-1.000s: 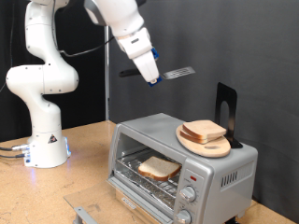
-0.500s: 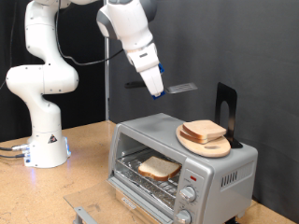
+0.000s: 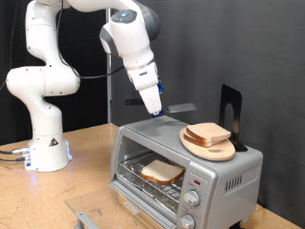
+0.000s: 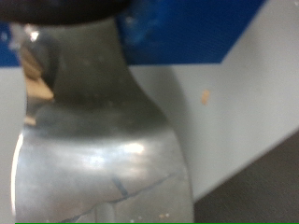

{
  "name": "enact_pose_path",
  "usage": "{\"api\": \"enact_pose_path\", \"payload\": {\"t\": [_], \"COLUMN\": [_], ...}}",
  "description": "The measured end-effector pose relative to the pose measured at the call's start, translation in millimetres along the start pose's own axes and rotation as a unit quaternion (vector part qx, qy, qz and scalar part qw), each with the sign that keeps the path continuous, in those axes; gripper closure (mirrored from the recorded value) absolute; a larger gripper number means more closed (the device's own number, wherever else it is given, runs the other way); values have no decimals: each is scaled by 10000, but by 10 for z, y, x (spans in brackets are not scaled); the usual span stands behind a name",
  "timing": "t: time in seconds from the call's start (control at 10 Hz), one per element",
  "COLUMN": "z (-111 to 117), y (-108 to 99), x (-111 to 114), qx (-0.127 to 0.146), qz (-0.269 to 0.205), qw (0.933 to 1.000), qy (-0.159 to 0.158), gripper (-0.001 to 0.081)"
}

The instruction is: Make a piece of toast with the oven

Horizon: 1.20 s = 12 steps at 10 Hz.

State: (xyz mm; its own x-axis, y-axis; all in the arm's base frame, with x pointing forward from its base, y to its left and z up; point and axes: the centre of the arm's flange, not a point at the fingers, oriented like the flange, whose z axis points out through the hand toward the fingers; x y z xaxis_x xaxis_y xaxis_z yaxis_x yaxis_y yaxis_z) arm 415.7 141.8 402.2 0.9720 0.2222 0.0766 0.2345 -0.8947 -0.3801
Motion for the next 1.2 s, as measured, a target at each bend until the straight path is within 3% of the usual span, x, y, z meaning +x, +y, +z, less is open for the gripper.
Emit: {"api": "enact_pose_path", "payload": {"t": [0.3, 0.5, 0.7, 0.8, 0.9, 1.2], "z": [235, 247, 241, 234, 231, 208], "y": [92, 82, 78, 72, 69, 68], "x": [21, 39, 44, 51, 52, 42], "qx": [-148, -175, -172, -164, -137, 15], "qz": [131, 148, 145, 140, 130, 58], "qw": [9998, 9997, 9997, 9997, 9997, 10000], "qy": [63, 109, 119, 127, 128, 68], "gripper": [542, 542, 299, 299, 154, 128]}}
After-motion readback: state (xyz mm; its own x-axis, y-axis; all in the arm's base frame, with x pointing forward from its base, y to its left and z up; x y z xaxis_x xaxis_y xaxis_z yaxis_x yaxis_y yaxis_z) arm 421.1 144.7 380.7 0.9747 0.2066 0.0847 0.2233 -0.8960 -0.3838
